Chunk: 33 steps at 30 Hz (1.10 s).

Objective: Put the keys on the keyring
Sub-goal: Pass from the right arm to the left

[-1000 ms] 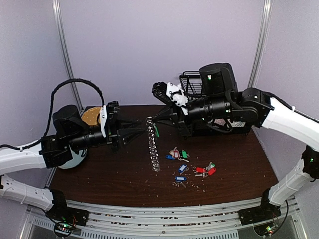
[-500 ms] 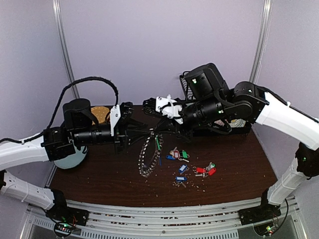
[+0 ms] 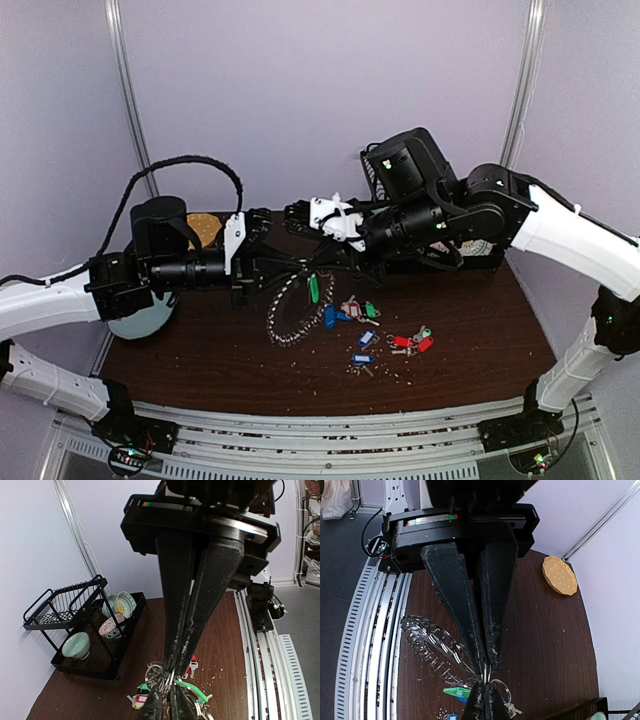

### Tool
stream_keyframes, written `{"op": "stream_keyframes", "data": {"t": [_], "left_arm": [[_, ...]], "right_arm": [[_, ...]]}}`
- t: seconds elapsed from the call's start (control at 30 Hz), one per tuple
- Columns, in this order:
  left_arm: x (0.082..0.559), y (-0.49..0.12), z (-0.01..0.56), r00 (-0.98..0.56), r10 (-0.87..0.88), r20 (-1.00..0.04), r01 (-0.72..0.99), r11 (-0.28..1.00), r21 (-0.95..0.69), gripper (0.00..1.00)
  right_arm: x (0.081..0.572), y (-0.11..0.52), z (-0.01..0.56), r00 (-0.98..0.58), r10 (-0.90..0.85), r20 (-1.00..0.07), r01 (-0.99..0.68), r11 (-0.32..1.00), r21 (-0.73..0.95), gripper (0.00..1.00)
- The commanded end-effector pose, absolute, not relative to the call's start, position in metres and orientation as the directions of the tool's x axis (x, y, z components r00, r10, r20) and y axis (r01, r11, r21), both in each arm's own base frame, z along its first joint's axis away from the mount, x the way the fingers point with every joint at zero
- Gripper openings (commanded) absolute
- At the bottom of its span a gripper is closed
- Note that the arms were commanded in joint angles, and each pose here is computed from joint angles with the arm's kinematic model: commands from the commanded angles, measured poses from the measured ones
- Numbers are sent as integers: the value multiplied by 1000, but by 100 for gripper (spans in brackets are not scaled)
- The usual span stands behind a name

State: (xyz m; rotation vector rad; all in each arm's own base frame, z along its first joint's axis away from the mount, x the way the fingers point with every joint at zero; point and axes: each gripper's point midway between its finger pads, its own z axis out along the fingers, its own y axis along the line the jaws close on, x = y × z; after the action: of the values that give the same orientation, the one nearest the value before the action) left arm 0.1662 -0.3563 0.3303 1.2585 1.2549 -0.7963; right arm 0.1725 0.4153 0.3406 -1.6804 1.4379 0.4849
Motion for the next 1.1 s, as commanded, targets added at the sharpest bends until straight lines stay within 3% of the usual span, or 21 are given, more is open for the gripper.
{"op": "stream_keyframes", "data": {"t": [0.0, 0.13, 0.33, 0.43, 0.5, 0.77, 1.07], "left_arm": [[155, -360, 357, 265, 106, -958, 947, 157, 280, 6], [153, -362, 353, 262, 105, -959, 950, 148, 275, 0], [155, -355, 362, 277, 72, -958, 939, 194, 286, 0], [154, -344, 374, 283, -9, -959, 930, 247, 272, 0], [152, -339, 379, 288, -55, -956, 928, 263, 264, 0], [150, -333, 386, 279, -145, -949, 930, 289, 229, 0], [161, -325, 389, 228, -224, -947, 925, 354, 139, 0]], "right_arm": [[172, 423, 357, 287, -575, -766, -928, 33, -372, 0], [175, 424, 357, 275, -582, -765, -928, 46, -369, 0], [178, 425, 362, 271, -563, -781, -924, 75, -375, 0], [188, 423, 365, 242, -525, -816, -916, 153, -370, 17], [186, 421, 368, 235, -475, -848, -925, 158, -346, 21], [169, 416, 380, 122, -229, -966, -976, 149, -158, 21], [163, 409, 378, -23, -75, -997, -987, 163, 11, 22]]}}
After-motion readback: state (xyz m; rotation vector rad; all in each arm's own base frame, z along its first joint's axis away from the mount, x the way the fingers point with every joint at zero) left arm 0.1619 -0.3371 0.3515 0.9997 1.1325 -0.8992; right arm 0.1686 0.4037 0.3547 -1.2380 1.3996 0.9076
